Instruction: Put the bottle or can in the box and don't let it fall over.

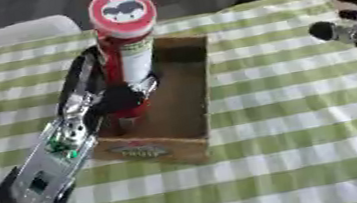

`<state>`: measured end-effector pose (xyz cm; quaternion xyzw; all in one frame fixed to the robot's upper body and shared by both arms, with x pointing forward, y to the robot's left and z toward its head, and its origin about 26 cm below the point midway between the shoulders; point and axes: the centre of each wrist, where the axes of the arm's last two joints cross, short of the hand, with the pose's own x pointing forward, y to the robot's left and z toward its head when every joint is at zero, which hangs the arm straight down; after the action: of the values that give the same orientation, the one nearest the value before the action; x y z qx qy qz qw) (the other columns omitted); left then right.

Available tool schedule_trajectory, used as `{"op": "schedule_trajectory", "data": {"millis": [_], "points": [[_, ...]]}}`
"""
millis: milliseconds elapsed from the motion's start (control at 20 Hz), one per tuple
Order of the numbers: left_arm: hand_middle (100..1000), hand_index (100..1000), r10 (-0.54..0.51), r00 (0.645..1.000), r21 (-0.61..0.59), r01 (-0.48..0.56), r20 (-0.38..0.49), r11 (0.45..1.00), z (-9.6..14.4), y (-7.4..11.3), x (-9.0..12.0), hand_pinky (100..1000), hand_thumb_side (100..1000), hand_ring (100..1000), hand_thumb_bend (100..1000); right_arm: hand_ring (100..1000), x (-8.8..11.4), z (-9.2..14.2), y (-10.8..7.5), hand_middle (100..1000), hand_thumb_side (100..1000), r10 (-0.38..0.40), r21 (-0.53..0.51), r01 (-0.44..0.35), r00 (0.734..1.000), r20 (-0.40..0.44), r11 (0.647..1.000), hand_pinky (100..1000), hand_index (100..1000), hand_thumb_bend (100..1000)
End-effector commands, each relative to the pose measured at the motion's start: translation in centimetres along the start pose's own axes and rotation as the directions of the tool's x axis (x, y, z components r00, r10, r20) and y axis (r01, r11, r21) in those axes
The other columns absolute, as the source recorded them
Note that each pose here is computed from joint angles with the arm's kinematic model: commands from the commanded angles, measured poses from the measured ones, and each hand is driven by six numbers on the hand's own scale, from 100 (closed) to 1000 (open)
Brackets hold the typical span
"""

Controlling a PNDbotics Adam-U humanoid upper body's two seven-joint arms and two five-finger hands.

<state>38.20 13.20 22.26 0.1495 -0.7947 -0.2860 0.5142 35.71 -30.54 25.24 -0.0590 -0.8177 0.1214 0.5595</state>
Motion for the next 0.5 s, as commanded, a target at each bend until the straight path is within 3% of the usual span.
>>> {"op": "schedule_trajectory", "data": {"millis": [50, 500], "points": [[768, 902, -0.069, 0.997, 0.033, 0.068, 0.026, 0.997, -0.1, 1.5, 0.5, 912, 332, 853, 828, 1000, 0.9, 0.0, -0.7, 989, 100, 0.012, -0.013, -0.012, 1.000, 0.021, 1.000, 960, 962, 658], [761, 876, -0.093, 0.995, 0.087, 0.089, 0.041, 0.992, 0.8, 3.6, 1.2, 904, 324, 848, 723, 1000, 0.6, 0.1, -0.8, 989, 100, 0.014, -0.017, -0.014, 1.000, 0.012, 1.000, 960, 962, 660]]}}
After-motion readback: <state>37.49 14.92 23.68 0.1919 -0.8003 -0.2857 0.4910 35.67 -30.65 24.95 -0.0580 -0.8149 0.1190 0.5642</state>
